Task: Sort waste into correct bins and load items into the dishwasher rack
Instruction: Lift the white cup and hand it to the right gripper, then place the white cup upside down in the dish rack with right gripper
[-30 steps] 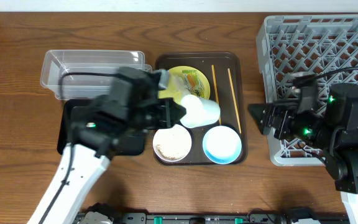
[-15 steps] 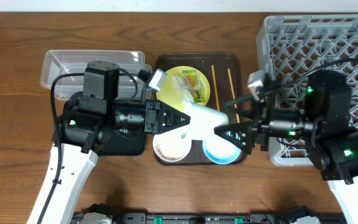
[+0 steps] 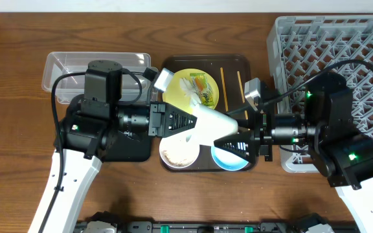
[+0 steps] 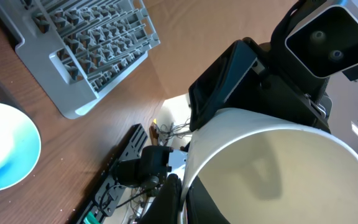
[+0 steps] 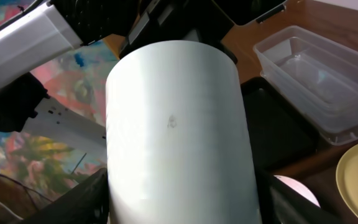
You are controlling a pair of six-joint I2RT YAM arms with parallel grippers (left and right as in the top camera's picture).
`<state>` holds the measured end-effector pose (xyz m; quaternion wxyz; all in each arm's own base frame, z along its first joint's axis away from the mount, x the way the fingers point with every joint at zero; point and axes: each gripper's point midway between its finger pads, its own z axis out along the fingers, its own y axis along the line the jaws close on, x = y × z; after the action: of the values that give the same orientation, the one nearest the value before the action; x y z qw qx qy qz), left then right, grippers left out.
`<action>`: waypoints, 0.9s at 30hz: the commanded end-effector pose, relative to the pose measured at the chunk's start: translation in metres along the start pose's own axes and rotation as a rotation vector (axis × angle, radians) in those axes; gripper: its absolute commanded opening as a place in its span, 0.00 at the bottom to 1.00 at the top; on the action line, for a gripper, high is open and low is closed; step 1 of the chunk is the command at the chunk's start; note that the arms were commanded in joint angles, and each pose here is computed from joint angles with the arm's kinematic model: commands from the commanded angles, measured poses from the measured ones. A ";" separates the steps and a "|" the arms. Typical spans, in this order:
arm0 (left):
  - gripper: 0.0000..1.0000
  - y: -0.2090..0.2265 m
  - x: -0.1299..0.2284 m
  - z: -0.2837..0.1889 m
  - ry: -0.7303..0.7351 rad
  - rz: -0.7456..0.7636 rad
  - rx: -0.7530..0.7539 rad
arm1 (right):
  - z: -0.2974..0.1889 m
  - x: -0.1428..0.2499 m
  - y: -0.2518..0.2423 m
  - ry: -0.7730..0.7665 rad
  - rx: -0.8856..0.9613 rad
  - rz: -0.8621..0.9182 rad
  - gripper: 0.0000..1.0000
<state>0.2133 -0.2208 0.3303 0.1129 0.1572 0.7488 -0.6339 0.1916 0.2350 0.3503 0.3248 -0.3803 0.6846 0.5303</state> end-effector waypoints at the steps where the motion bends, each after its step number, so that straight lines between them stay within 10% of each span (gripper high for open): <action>1: 0.06 -0.014 -0.001 -0.002 0.008 0.039 0.037 | 0.000 -0.004 0.011 -0.001 -0.042 -0.026 0.79; 3: 0.06 -0.014 -0.002 -0.002 0.005 0.044 0.039 | 0.001 -0.004 0.010 -0.001 -0.040 -0.027 0.89; 12: 0.07 -0.016 -0.004 -0.002 0.001 0.049 0.042 | -0.001 -0.006 0.009 -0.007 -0.034 -0.033 0.57; 19: 0.66 -0.015 -0.002 -0.002 0.007 0.029 0.044 | -0.033 -0.014 -0.007 -0.078 0.109 0.016 0.54; 27: 0.72 -0.015 -0.001 -0.002 0.008 0.020 0.042 | -0.152 0.061 -0.105 -0.143 0.949 0.594 0.54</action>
<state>0.2123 -0.2216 0.3354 0.1071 0.1579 0.7419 -0.6428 0.2285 0.1264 0.3127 0.3428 -0.1130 0.8437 0.3973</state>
